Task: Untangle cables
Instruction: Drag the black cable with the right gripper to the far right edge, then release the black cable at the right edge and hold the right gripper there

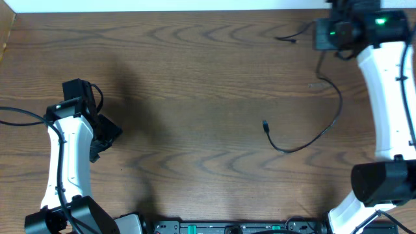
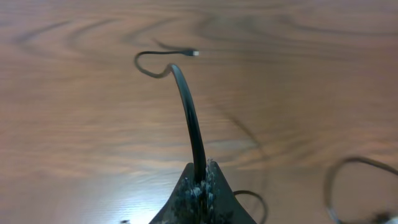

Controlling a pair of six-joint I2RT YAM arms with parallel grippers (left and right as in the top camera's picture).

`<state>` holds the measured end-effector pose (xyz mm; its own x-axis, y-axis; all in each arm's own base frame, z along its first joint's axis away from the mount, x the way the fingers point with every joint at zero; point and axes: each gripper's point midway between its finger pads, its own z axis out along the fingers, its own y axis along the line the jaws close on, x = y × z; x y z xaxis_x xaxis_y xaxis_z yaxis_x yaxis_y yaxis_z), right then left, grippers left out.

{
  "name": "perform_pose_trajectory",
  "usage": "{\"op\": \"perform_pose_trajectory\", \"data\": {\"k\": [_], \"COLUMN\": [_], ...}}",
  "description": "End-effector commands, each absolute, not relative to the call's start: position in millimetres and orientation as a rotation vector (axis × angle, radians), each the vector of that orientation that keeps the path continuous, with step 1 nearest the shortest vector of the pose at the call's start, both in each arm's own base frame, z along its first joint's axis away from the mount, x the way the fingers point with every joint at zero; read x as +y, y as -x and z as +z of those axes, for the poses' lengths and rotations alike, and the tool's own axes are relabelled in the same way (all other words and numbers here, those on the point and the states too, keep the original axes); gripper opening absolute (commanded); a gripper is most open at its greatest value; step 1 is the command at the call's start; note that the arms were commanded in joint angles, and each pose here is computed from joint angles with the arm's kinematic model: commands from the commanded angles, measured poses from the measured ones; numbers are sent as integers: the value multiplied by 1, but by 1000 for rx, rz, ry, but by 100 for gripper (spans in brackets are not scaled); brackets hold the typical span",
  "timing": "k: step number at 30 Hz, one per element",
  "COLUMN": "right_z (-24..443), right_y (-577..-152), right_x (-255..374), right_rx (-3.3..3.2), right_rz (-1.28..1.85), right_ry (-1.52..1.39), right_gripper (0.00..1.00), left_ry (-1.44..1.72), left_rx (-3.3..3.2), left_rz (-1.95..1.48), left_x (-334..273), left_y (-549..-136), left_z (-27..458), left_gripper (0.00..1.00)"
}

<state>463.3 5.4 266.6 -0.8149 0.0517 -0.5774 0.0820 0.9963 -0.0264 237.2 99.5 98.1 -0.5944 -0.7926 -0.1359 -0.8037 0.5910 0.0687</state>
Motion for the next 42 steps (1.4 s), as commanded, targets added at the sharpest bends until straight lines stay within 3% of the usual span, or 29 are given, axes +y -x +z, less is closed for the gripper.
{"op": "perform_pose_trajectory", "data": {"k": [1,12,26,37,42], "right_z": [274,307,472,470,453], "right_y": [-459,-419,-387,-389,-406], "right_x": [-68,-215,-260,-259,-235], "right_rx": [2491,2317,1852,1882,1989], "right_rz": [-221,-267,-244,-282,-181], "right_ry": [-277,-745,-731,-664,-447], "right_gripper": [1,1,1,1,1], "left_ry": [1373,1372,1373,1373,1373], "left_rx": [2705,2705,2705,2706,2706], "left_rz": [192,192,192,192,192], "left_x": [102,102,102,101,101], "left_y": [-237,-237,-237,-237,-237], "left_z": [101,101,101,101,101], "left_gripper": [64,64,64,64,65]}}
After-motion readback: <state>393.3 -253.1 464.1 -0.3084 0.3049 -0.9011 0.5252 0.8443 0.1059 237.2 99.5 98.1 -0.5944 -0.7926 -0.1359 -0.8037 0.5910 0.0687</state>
